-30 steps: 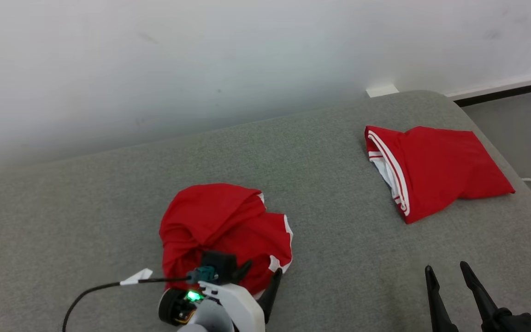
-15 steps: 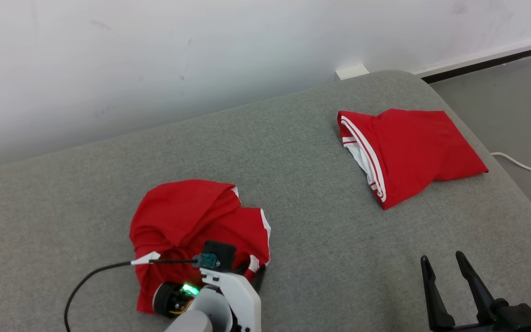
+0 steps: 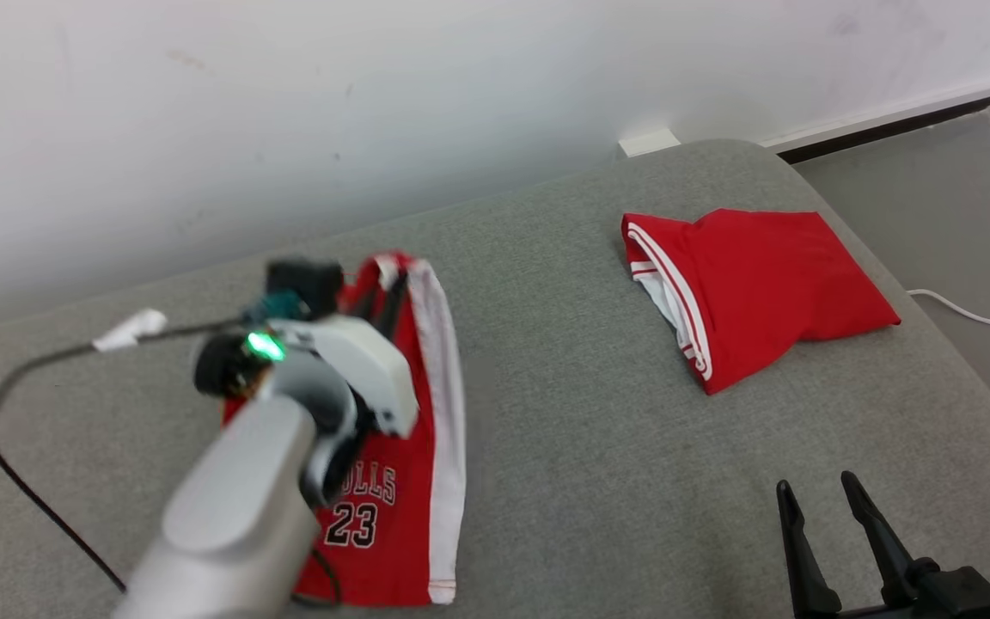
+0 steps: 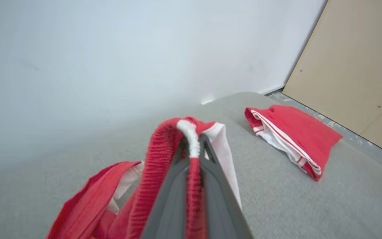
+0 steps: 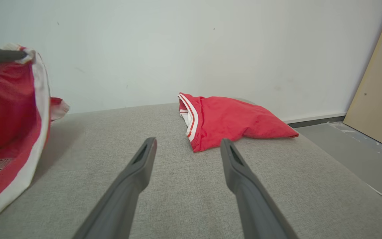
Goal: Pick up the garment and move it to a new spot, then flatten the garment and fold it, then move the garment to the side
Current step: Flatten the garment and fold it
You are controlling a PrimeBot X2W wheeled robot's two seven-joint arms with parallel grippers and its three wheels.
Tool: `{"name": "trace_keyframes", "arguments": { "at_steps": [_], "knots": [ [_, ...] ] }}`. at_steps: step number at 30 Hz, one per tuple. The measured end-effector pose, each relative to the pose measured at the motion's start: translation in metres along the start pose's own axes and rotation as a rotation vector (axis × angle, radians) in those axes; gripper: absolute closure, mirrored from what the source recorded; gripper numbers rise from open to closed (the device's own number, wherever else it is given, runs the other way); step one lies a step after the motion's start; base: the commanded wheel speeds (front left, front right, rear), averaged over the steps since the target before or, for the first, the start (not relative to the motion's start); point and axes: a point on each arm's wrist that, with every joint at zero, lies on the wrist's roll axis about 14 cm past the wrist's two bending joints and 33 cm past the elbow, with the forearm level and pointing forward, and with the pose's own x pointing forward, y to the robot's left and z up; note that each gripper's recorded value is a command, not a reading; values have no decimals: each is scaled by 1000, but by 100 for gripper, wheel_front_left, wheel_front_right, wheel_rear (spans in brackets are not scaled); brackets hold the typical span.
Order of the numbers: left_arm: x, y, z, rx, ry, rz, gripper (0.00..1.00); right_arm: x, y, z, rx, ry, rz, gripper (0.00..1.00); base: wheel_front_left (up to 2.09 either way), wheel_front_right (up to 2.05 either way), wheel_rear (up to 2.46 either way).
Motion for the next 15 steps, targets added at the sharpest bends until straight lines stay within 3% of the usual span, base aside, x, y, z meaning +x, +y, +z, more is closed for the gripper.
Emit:
{"name": "trace_keyframes", "arguments": {
  "at_steps": [8, 15],
  "knots": [
    [13, 25, 113, 124, -255, 48, 100, -9, -6, 5, 7, -20, -19, 0, 0, 0, 0],
    [9, 0, 167, 150, -420, -41, 100, -15, -14, 10, 4, -37, -43, 0, 0, 0, 0]
  ]
}}
